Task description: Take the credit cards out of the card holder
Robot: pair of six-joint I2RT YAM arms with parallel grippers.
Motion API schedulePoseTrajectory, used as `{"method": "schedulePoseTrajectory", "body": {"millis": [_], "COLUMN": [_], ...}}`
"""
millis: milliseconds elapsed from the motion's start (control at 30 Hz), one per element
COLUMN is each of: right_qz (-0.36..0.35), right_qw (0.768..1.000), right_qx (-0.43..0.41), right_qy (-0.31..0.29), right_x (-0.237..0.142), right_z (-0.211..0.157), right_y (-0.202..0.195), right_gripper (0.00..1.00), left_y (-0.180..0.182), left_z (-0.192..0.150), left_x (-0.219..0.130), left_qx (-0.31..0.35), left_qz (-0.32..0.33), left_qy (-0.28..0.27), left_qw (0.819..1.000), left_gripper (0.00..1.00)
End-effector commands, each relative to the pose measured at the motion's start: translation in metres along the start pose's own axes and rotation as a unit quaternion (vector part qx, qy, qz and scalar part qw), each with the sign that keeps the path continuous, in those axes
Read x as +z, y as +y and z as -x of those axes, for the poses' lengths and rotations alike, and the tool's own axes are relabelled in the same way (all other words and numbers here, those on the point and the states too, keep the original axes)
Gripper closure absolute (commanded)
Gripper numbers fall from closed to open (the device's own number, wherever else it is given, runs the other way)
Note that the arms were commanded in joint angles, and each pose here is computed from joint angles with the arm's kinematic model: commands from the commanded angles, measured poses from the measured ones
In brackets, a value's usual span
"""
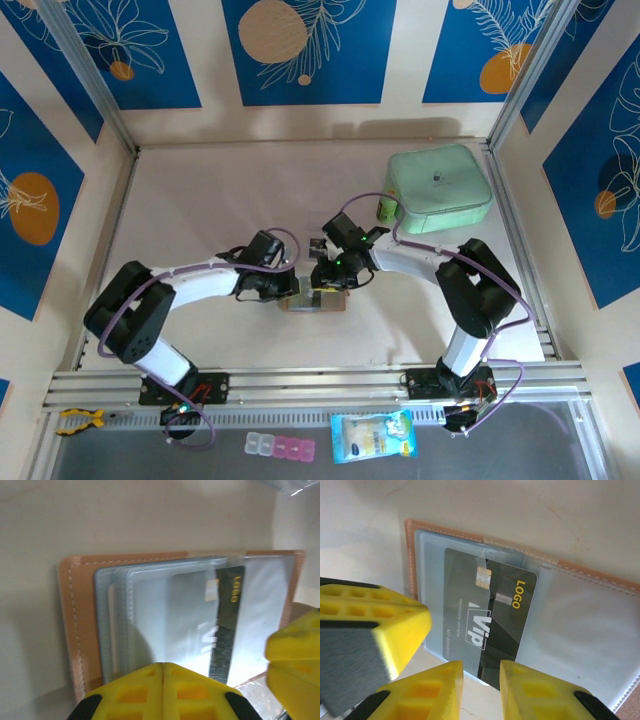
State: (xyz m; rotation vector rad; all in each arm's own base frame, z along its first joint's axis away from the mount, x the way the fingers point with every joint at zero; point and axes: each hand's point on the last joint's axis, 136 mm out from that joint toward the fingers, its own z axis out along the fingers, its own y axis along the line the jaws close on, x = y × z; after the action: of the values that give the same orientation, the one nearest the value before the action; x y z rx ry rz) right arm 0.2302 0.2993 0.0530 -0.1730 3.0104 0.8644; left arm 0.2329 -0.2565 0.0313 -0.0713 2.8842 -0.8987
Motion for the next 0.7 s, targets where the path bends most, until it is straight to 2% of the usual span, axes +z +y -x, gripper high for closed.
{"method": "schedulePoseTrajectory", "body": {"millis": [0,667], "right_qz": [0.005,0.022], "right_qw": [1.0,0.999], "right_qx": [0.014,0.026], "right_qy": [0.019,0.025], "right_x": [0.006,0.024], "right_z": [-0.007,-0.009], "right_y": [-0.004,-0.012], "right_gripper": [0.74,0.74], "left_y": [-0.003,0.015], "left_z": [-0.003,-0.014], "left_x": [0.004,0.005], "left_qx": [0.015,0.008], "left_qz": [-0.005,0.017], "left_qy": [0.01,0.014], "left_qw": [1.0,1.0], "left_gripper": [0.94,0.94]}}
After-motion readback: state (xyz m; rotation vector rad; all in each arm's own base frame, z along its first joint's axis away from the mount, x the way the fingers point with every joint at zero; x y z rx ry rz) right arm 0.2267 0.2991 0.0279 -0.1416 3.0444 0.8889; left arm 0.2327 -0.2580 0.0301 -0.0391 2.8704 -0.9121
